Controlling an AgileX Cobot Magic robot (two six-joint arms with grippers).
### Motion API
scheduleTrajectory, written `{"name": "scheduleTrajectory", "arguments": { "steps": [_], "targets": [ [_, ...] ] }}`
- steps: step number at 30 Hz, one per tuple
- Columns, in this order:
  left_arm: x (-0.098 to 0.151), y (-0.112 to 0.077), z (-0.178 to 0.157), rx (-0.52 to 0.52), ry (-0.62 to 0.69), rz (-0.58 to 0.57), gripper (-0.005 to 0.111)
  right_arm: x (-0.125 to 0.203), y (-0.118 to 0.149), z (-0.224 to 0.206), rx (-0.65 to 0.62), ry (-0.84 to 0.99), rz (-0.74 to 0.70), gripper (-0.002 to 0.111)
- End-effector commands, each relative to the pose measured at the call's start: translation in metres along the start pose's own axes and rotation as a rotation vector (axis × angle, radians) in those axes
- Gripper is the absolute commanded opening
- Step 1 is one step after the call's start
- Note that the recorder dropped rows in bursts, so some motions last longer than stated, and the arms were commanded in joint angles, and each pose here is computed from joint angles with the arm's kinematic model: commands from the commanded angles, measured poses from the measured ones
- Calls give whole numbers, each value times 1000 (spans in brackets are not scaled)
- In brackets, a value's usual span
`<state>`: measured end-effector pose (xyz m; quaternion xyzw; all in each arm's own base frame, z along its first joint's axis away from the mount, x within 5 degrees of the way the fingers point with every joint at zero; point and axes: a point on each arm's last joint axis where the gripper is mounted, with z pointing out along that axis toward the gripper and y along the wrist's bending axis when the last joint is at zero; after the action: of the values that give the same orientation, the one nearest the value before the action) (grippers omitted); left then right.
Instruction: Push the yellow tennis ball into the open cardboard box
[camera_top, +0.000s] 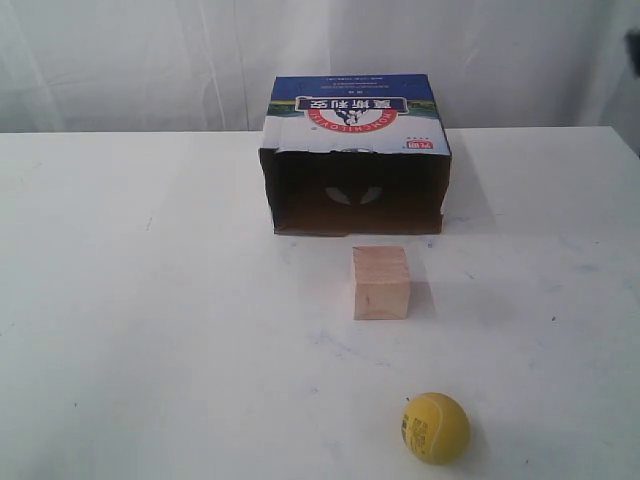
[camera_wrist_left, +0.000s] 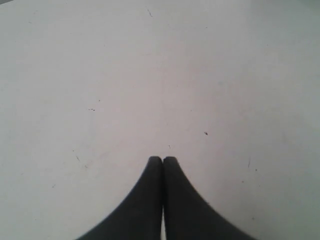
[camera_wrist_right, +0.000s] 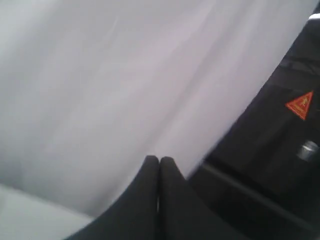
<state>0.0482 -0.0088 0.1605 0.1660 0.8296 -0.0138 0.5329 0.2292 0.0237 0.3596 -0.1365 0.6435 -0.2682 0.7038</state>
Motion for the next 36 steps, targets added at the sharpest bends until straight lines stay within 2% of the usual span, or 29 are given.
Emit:
{"name": "scheduleTrajectory", "arguments": {
  "steps": [1, 2, 4, 8, 9, 10, 11, 12, 13, 14, 15, 16, 17, 18, 20, 24, 26, 28, 32, 34, 36],
  "targets": [
    [2, 0, 0, 4, 9, 6, 0, 68, 33, 57, 123, 595, -436, 0],
    [2, 0, 0, 4, 9, 6, 0, 81, 42, 65, 145, 757, -305, 0],
    [2, 0, 0, 4, 9, 6, 0, 86, 54, 70, 118, 828, -223, 0],
    [2, 0, 0, 4, 9, 6, 0, 90, 56, 75, 63, 795, -216, 0],
    [2, 0, 0, 4, 9, 6, 0, 92, 52, 82, 46, 741, -244, 0],
    [2, 0, 0, 4, 9, 6, 0, 93, 47, 89, 81, 679, -201, 0],
    [2, 0, 0, 4, 9, 6, 0, 93, 38, 95, 165, 607, -55, 0],
    [2, 0, 0, 4, 9, 6, 0, 96, 28, 98, 280, 558, 201, 0],
    [2, 0, 0, 4, 9, 6, 0, 102, 17, 98, 394, 522, 526, 0],
    [2, 0, 0, 4, 9, 6, 0, 107, 12, 98, 427, 521, 702, 0],
    [2, 0, 0, 4, 9, 6, 0, 111, 9, 100, 419, 527, 871, 0],
    [2, 0, 0, 4, 9, 6, 0, 114, 11, 102, 359, 545, 1000, 0],
    [2, 0, 0, 4, 9, 6, 0, 118, 11, 105, 283, 562, 1100, 0],
    [2, 0, 0, 4, 9, 6, 0, 122, 13, 108, 198, 585, 1138, 0],
    [2, 0, 0, 4, 9, 6, 0, 129, 17, 111, 37, 625, 1023, 0],
    [2, 0, 0, 4, 9, 6, 0, 138, 28, 96, -349, 777, 521, 0],
    [2, 0, 0, 4, 9, 6, 0, 137, 31, 82, -525, 851, 322, 0],
    [2, 0, 0, 4, 9, 6, 0, 128, 29, 74, -577, 848, 295, 0],
    [2, 0, 0, 4, 9, 6, 0, 83, 29, 57, -628, 739, 334, 0],
    [2, 0, 0, 4, 9, 6, 0, 56, 37, 40, -720, 701, 378, 0],
    [2, 0, 0, 4, 9, 6, 0, 36, 56, 17, -905, 729, 406, 0]
  ]
}}
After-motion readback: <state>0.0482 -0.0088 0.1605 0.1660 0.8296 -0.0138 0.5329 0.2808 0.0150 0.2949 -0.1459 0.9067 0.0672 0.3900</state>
